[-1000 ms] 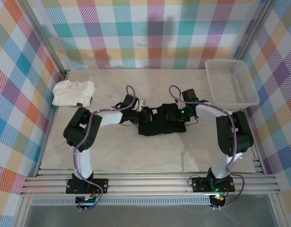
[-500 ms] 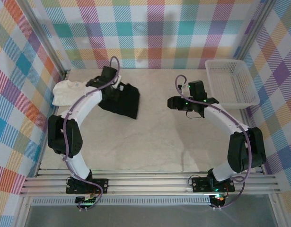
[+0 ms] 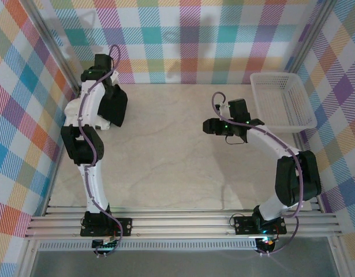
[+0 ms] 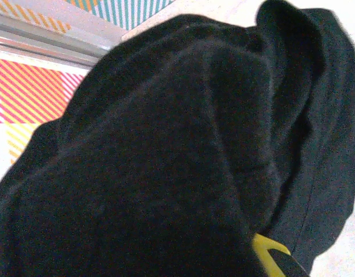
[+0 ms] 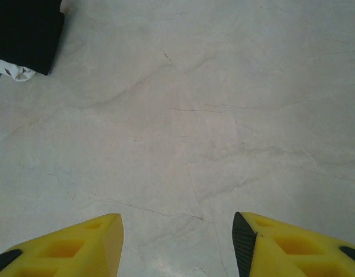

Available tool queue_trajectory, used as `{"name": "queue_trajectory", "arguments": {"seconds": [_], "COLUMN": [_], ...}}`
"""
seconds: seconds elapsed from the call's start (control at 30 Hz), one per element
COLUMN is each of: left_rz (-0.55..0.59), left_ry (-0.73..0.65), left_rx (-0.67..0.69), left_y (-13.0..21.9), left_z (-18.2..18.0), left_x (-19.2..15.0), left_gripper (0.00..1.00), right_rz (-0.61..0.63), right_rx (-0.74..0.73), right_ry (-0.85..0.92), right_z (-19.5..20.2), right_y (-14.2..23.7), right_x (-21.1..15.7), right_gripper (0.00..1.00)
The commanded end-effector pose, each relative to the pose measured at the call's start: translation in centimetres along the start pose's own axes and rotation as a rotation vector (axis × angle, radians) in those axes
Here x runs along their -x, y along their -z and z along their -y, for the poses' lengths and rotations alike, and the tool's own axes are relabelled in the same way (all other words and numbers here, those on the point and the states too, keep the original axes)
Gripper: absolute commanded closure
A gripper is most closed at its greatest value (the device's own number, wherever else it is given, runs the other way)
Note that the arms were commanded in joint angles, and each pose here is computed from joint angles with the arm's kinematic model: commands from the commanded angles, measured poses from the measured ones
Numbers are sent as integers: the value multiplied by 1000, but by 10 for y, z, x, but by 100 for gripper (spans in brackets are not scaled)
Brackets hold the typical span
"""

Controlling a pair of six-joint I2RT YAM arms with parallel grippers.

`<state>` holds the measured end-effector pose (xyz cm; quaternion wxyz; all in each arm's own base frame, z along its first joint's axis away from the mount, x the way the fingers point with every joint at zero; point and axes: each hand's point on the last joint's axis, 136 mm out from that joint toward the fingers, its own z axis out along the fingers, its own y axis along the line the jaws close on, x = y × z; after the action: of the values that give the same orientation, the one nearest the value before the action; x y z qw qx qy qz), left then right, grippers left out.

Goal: Fold the inside-out t-shirt

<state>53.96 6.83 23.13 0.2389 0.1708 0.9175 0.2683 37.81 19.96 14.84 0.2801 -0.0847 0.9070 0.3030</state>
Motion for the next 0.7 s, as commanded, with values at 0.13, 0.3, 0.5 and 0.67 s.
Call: {"name": "queue_trajectory", "arguments": {"seconds": [0.13, 0.3, 0.5, 0.67], "left_rz": [52, -27, -72, -188], "left_ry": [37, 87, 189, 245], "left_rx": [21, 26, 92, 240], "left_y": [33, 5, -47, -107], "left_z": [-45, -62, -91, -107], "left_x": [-6, -32, -52, -73], "left_gripper": [100, 100, 99, 54], "right_rz": [-14, -37, -67, -72], "right_rx": [30, 26, 21, 3], "right_ry": [7, -4, -18, -19], "right_z": [0, 3, 4, 2], "right_y": [-12, -17, -21, -15], "right_x": [6, 2, -2, -2], "right_gripper": [47, 47, 47, 47]}}
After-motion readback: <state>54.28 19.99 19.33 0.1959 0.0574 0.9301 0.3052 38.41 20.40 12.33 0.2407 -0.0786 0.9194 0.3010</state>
